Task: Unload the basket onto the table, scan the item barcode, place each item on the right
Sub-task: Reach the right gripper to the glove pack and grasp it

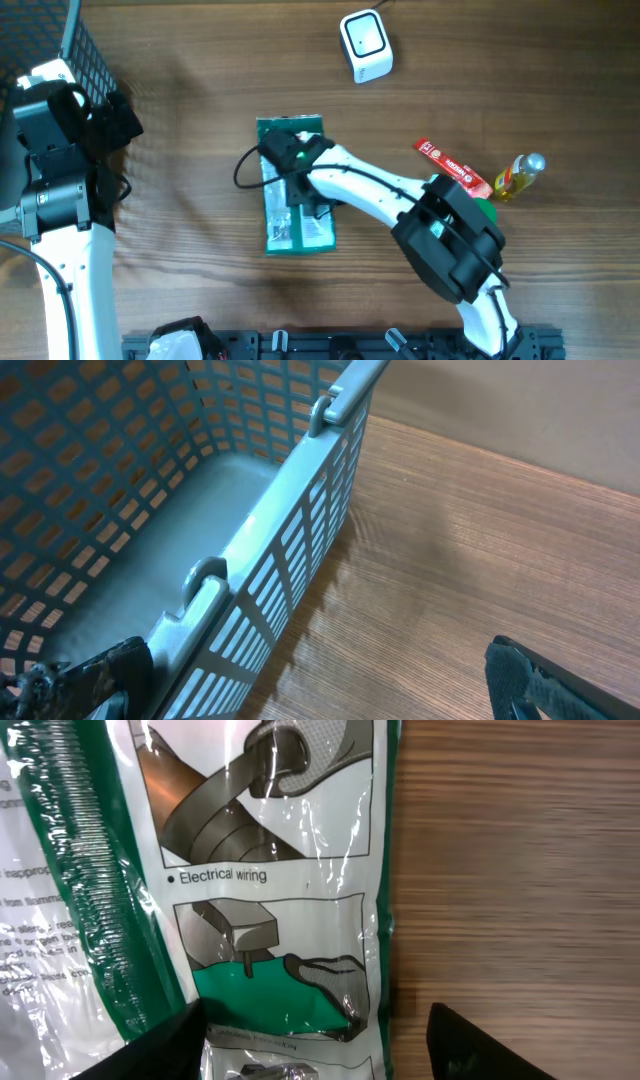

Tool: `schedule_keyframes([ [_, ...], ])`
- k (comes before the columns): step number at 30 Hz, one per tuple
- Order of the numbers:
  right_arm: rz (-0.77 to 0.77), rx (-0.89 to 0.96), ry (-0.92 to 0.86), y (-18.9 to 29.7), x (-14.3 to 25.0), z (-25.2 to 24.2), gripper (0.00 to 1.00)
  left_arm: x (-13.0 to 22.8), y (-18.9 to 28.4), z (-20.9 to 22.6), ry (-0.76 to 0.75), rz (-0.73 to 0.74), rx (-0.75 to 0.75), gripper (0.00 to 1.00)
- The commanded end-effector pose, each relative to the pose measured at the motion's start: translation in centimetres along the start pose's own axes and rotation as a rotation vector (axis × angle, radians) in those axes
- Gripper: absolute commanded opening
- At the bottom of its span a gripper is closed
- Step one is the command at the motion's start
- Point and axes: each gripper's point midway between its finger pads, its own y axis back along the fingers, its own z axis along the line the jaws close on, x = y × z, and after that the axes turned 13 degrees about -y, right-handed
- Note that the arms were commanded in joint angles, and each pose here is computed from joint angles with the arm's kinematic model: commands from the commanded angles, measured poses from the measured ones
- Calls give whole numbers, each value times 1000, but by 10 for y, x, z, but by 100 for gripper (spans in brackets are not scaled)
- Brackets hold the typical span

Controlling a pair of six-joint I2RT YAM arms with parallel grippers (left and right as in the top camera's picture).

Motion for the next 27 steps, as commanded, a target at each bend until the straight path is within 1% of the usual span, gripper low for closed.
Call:
schedule_keyframes([
  [1, 21, 101, 27, -14, -1, -34, 71, 41, -20, -18, 14, 138, 67, 100],
  [4, 13, -29, 29, 15, -5, -14, 71, 41, -20, -18, 14, 138, 67, 100],
  [6, 18, -139, 33, 30, -4, 7, 66, 41, -20, -18, 14, 138, 67, 100],
  [9, -16, -210, 55, 36, -9, 25, 34, 41, -20, -18, 14, 138, 67, 100],
  [14, -20, -225, 55, 32, -10, 31, 35, 41, -20, -18, 14, 138, 67, 100],
  [20, 12, -189, 85, 9, 5, 34, 33, 41, -20, -18, 14, 138, 67, 100],
  [24, -2, -117, 89, 5, 4, 20, 33, 41, -20, -18, 14, 138, 67, 100],
  [27, -36, -29, 92, 4, -1, 1, 36, 41, -20, -18, 14, 138, 67, 100],
])
